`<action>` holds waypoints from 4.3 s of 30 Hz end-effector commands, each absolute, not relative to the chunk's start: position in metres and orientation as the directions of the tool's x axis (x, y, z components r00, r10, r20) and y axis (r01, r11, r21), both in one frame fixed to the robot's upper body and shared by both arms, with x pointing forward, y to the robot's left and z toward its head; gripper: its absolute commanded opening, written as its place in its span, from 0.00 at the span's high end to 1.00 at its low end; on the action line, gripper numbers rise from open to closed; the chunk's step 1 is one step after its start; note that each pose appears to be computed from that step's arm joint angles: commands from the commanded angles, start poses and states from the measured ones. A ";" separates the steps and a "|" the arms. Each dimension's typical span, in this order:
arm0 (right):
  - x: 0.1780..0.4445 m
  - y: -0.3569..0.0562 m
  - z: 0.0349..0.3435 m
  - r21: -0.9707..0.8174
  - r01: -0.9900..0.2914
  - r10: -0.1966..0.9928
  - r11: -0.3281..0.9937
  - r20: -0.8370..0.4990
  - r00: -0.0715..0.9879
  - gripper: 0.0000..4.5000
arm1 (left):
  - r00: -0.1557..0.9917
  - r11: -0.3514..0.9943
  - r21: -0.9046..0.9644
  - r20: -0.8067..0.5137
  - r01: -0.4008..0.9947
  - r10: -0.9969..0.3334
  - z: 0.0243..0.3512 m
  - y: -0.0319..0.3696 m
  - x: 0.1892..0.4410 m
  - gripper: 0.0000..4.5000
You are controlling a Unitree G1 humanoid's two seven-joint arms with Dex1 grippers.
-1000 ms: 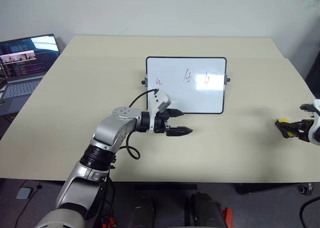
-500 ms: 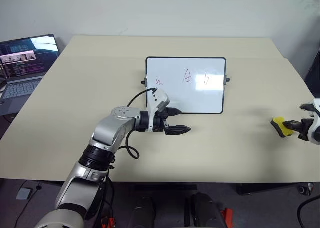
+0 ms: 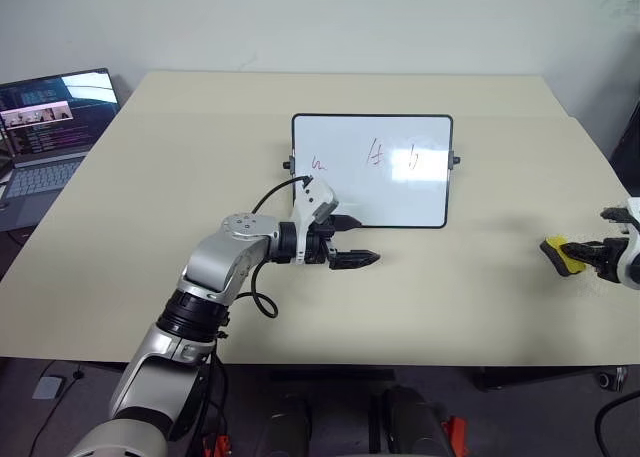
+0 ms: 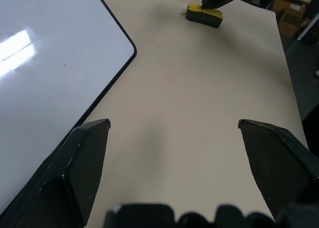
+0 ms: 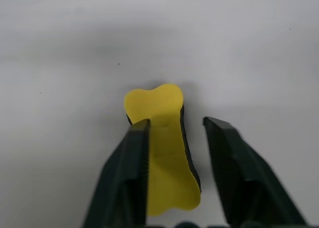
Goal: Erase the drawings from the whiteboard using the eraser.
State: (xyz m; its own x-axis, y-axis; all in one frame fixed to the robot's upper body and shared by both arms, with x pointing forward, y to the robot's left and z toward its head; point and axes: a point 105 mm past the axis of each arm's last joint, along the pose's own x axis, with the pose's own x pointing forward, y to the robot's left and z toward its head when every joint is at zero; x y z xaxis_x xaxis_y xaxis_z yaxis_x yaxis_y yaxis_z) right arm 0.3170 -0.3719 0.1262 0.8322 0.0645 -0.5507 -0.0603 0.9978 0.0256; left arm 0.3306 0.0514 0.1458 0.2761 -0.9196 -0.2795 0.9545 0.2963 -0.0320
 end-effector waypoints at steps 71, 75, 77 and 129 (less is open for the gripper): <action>0.395 -0.016 0.294 -0.434 -0.648 0.697 0.626 -0.061 0.714 0.91 | 0.771 0.739 0.225 -0.239 0.635 -0.590 0.188 0.194 0.357 0.00; 0.398 0.015 0.273 -0.568 -0.622 0.695 0.539 -0.118 0.709 0.91 | 0.769 0.738 0.225 -0.248 0.637 -0.588 0.186 0.190 0.355 0.00; 0.401 0.027 0.267 -0.609 -0.611 0.692 0.506 -0.136 0.709 0.91 | 0.767 0.732 0.236 -0.273 0.639 -0.581 0.181 0.189 0.354 0.00; 0.443 0.045 0.188 -0.787 -0.578 0.522 0.217 -0.407 0.750 0.93 | 0.790 0.757 0.225 -0.204 0.613 -0.578 0.195 0.199 0.340 0.00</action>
State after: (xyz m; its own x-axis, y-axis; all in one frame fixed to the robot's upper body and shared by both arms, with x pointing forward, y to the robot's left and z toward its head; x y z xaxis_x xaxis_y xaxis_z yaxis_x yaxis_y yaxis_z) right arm 0.4324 0.0600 0.1754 0.6975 0.5685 -0.4362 -0.6198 0.1732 -0.7654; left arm 0.3404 0.1995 0.1800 0.7793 -0.5768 -0.2447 0.6218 0.7604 0.1876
